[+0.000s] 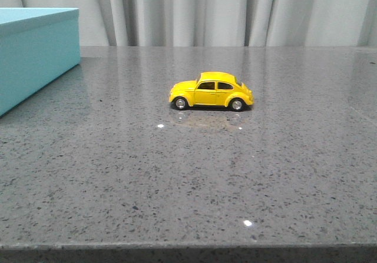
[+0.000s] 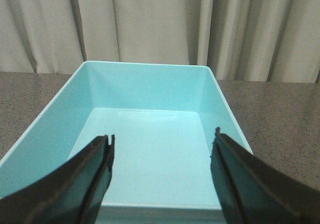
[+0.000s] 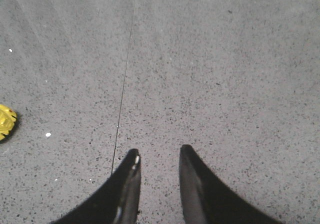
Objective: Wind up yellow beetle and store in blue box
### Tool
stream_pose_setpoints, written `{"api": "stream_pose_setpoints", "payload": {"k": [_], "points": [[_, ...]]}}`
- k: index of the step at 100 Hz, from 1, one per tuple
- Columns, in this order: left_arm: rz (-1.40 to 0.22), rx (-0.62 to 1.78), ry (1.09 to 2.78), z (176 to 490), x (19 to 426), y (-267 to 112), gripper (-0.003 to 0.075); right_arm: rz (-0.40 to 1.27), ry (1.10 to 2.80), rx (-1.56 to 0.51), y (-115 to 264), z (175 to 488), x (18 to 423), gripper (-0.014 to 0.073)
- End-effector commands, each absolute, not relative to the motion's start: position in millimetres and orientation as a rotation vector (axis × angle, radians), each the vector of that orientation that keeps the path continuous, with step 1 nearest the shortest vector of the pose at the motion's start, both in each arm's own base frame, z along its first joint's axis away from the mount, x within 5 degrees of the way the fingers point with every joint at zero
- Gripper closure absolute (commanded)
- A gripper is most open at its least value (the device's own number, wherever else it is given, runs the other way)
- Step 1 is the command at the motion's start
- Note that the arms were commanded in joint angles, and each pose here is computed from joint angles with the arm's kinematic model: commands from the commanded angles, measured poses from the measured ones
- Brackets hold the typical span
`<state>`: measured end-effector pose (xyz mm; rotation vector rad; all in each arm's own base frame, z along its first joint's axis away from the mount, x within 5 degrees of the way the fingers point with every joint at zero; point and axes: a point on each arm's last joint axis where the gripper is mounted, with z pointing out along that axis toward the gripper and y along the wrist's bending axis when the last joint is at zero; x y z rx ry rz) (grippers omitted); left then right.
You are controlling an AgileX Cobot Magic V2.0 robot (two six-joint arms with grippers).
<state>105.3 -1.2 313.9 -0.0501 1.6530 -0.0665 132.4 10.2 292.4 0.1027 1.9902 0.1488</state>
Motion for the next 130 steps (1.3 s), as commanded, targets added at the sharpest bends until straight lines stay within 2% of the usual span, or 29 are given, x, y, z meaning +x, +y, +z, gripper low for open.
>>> {"api": "stream_pose_setpoints", "payload": {"k": [1,21,48,58,70,76,100,130], "points": [[-0.079,-0.057,1.545,332.9,106.3,-1.3,0.0300,0.169,1.861,0.085,11.9,312.1,140.1,0.0371],[-0.078,-0.058,1.518,335.4,106.2,-1.0,0.0300,0.193,1.816,0.095,12.6,318.3,141.0,0.0371],[-0.078,-0.059,1.512,335.9,106.2,-1.0,0.0300,0.195,1.960,0.128,14.2,341.3,151.8,0.0362],[-0.078,-0.059,1.512,335.9,106.2,-1.0,0.0300,0.199,2.030,0.110,19.0,349.7,161.3,0.0290],[-0.078,-0.059,1.512,335.9,106.2,-1.0,0.0300,0.210,2.139,0.064,29.9,357.7,175.7,0.0163],[-0.078,-0.059,1.512,335.9,106.2,-1.0,0.0300,0.215,2.189,0.037,36.2,357.8,183.6,0.0139],[-0.078,-0.059,1.512,335.9,106.2,-1.0,0.0300,0.291,2.252,-0.044,69.0,369.3,217.2,0.0137],[-0.077,-0.059,1.494,337.5,106.1,-0.8,0.0300,0.320,2.433,-0.109,120.7,369.5,262.0,0.0136]]}}
